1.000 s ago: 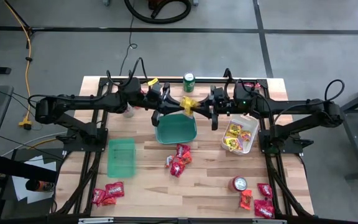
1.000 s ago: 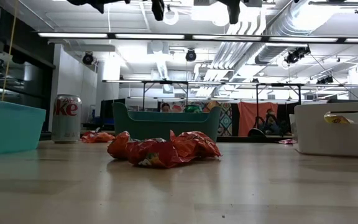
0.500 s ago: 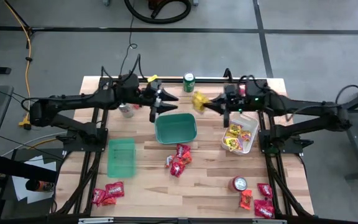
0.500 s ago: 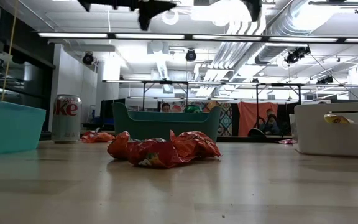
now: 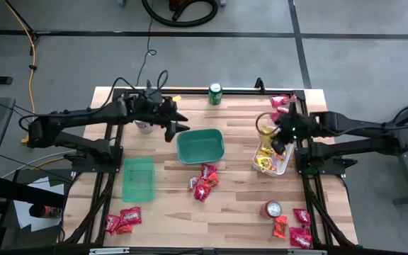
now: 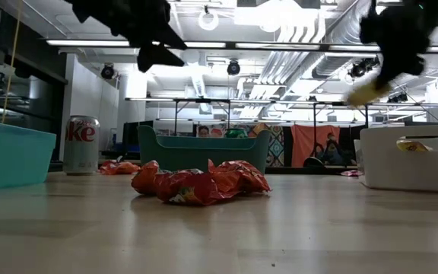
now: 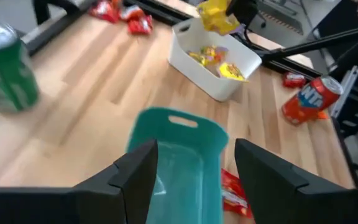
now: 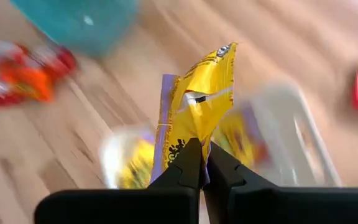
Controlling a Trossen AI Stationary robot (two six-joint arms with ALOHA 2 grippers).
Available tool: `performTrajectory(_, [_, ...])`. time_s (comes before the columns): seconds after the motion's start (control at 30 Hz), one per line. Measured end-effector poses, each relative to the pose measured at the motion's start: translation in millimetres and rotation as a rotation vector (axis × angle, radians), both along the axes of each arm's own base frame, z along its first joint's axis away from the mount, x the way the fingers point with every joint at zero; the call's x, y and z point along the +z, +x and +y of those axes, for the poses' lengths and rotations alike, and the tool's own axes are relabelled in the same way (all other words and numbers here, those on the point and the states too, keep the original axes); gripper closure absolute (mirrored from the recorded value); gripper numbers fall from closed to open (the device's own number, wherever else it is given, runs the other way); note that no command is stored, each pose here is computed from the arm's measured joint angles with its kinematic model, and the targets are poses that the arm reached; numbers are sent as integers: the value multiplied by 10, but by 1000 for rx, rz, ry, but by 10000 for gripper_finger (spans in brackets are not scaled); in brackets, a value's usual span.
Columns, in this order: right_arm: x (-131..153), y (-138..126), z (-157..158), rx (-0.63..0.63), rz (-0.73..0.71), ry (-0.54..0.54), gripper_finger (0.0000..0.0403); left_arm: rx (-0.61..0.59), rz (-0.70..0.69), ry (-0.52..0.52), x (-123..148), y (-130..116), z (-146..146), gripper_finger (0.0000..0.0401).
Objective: Sort candy
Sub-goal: Put the yellow candy into the white bin, then put the orange chocolate into the light green bin
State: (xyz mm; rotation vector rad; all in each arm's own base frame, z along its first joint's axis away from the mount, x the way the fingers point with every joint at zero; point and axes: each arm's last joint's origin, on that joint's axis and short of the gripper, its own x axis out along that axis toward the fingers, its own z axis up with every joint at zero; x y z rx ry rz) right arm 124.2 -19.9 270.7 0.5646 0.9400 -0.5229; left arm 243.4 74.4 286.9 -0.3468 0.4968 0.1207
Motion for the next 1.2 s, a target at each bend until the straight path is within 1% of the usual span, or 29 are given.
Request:
performTrajectory(0.07, [-141, -77, 29, -50, 70, 44, 402, 6, -5, -31, -99, -1, -25, 199])
performTrajectory(0.17, [-289, -142, 47, -125, 127, 85, 402, 17, -19, -67, -208, 1, -51, 199])
performTrajectory(0.3, [-364, -146, 46, -192, 137, 116, 402, 28, -61, -82, -219, 12, -52, 199])
performTrajectory(0.4, [-373, -143, 31, -255, 135, 132, 387, 26, -92, -72, -189, 24, -49, 199])
performTrajectory(0.5, [-373, -146, 16, -269, 134, 150, 347, 28, -105, -68, -177, 25, -40, 199])
performTrajectory(0.63, [-375, -152, 7, -294, 135, 163, 265, 33, -111, -63, -154, -1, -31, 199])
performTrajectory(0.73, [-341, -150, 13, -245, 137, 167, 203, 33, -128, -57, -109, -36, -39, 199])
performTrajectory(0.77, [-299, -138, 13, -235, 117, 169, 186, 33, -137, -52, -87, -53, -41, 199])
performTrajectory(0.87, [-122, -62, 5, -239, -4, 185, 148, 39, -175, -38, 10, -129, -41, 199])
performTrajectory(0.93, [65, 39, -11, -219, -165, 176, 136, 50, -201, -27, 111, -185, -35, 199])
performTrajectory(1.03, [351, 210, -37, -144, -451, 122, 131, 87, -225, 20, 264, -266, -25, 199])
performTrajectory(1.1, [510, 309, -57, -118, -627, 74, 131, 123, -209, 66, 337, -310, -25, 199])
performTrajectory(1.13, [569, 349, -65, -115, -694, 53, 131, 150, -191, 85, 366, -324, -21, 199])
performTrajectory(1.2, [631, 428, -86, -126, -772, 25, 130, 222, -134, 110, 418, -350, -6, 199])
